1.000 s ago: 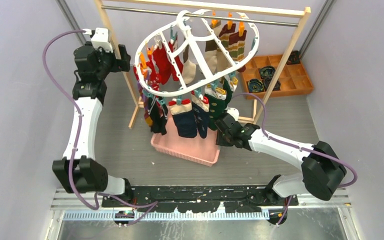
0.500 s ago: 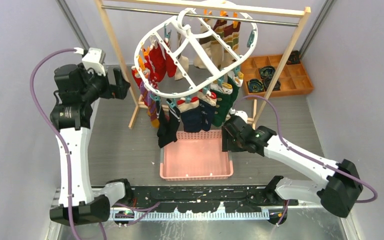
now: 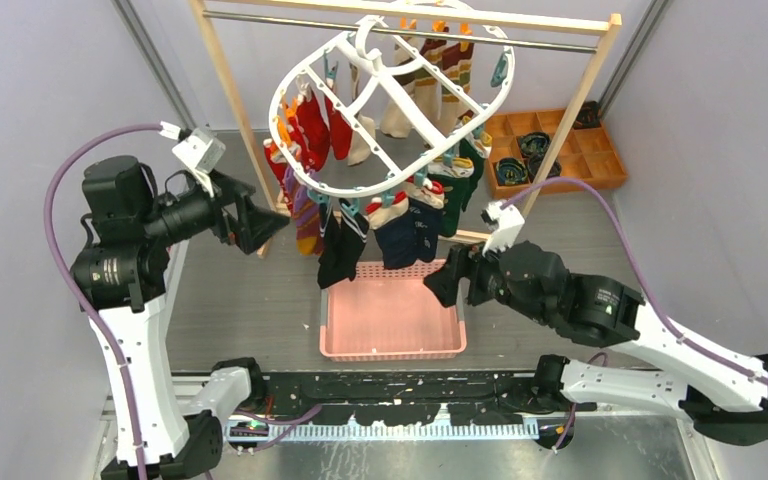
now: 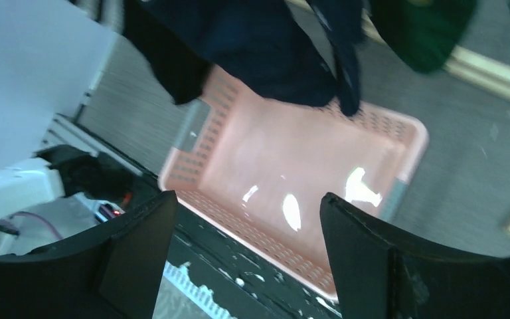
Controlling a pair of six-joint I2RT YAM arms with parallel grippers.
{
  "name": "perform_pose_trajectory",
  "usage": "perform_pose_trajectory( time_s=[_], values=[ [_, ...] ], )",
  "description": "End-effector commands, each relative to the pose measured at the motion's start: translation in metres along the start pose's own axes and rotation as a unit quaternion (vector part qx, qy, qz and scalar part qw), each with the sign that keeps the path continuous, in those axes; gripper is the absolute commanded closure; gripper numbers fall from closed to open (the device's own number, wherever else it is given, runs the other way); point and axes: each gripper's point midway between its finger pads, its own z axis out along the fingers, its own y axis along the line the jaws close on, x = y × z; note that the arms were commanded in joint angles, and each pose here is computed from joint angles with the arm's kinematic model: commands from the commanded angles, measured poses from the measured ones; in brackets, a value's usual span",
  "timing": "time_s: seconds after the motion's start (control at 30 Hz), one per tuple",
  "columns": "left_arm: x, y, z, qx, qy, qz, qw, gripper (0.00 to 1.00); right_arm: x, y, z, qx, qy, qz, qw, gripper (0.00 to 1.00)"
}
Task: Remove the socks clipped to the hanger
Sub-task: Remove the sock from the hanger.
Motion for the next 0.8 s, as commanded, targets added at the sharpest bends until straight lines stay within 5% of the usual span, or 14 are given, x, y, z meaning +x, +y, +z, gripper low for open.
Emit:
perform_pose_trajectory(
  time_s=[0.0,0.37,0.77],
  values=[
    [0.012,-0.057,-0.007,0.149,-0.004,-0.042,0.988,0.05,-0.045,0.064,0.009,-0.101,-0.043,-0.069,0.992,0.14],
    [0.053,-0.091,-0.015,0.236,0.007,-0.057,0.97,0.08,-0.095,0.065,0.081,-0.068,-0.095,-0.099,0.988,0.11],
    [0.101,-0.107,0.004,0.291,0.071,-0.105,0.948,0.09,-0.078,0.059,0.119,-0.065,-0.099,-0.119,0.986,0.13]
  ],
)
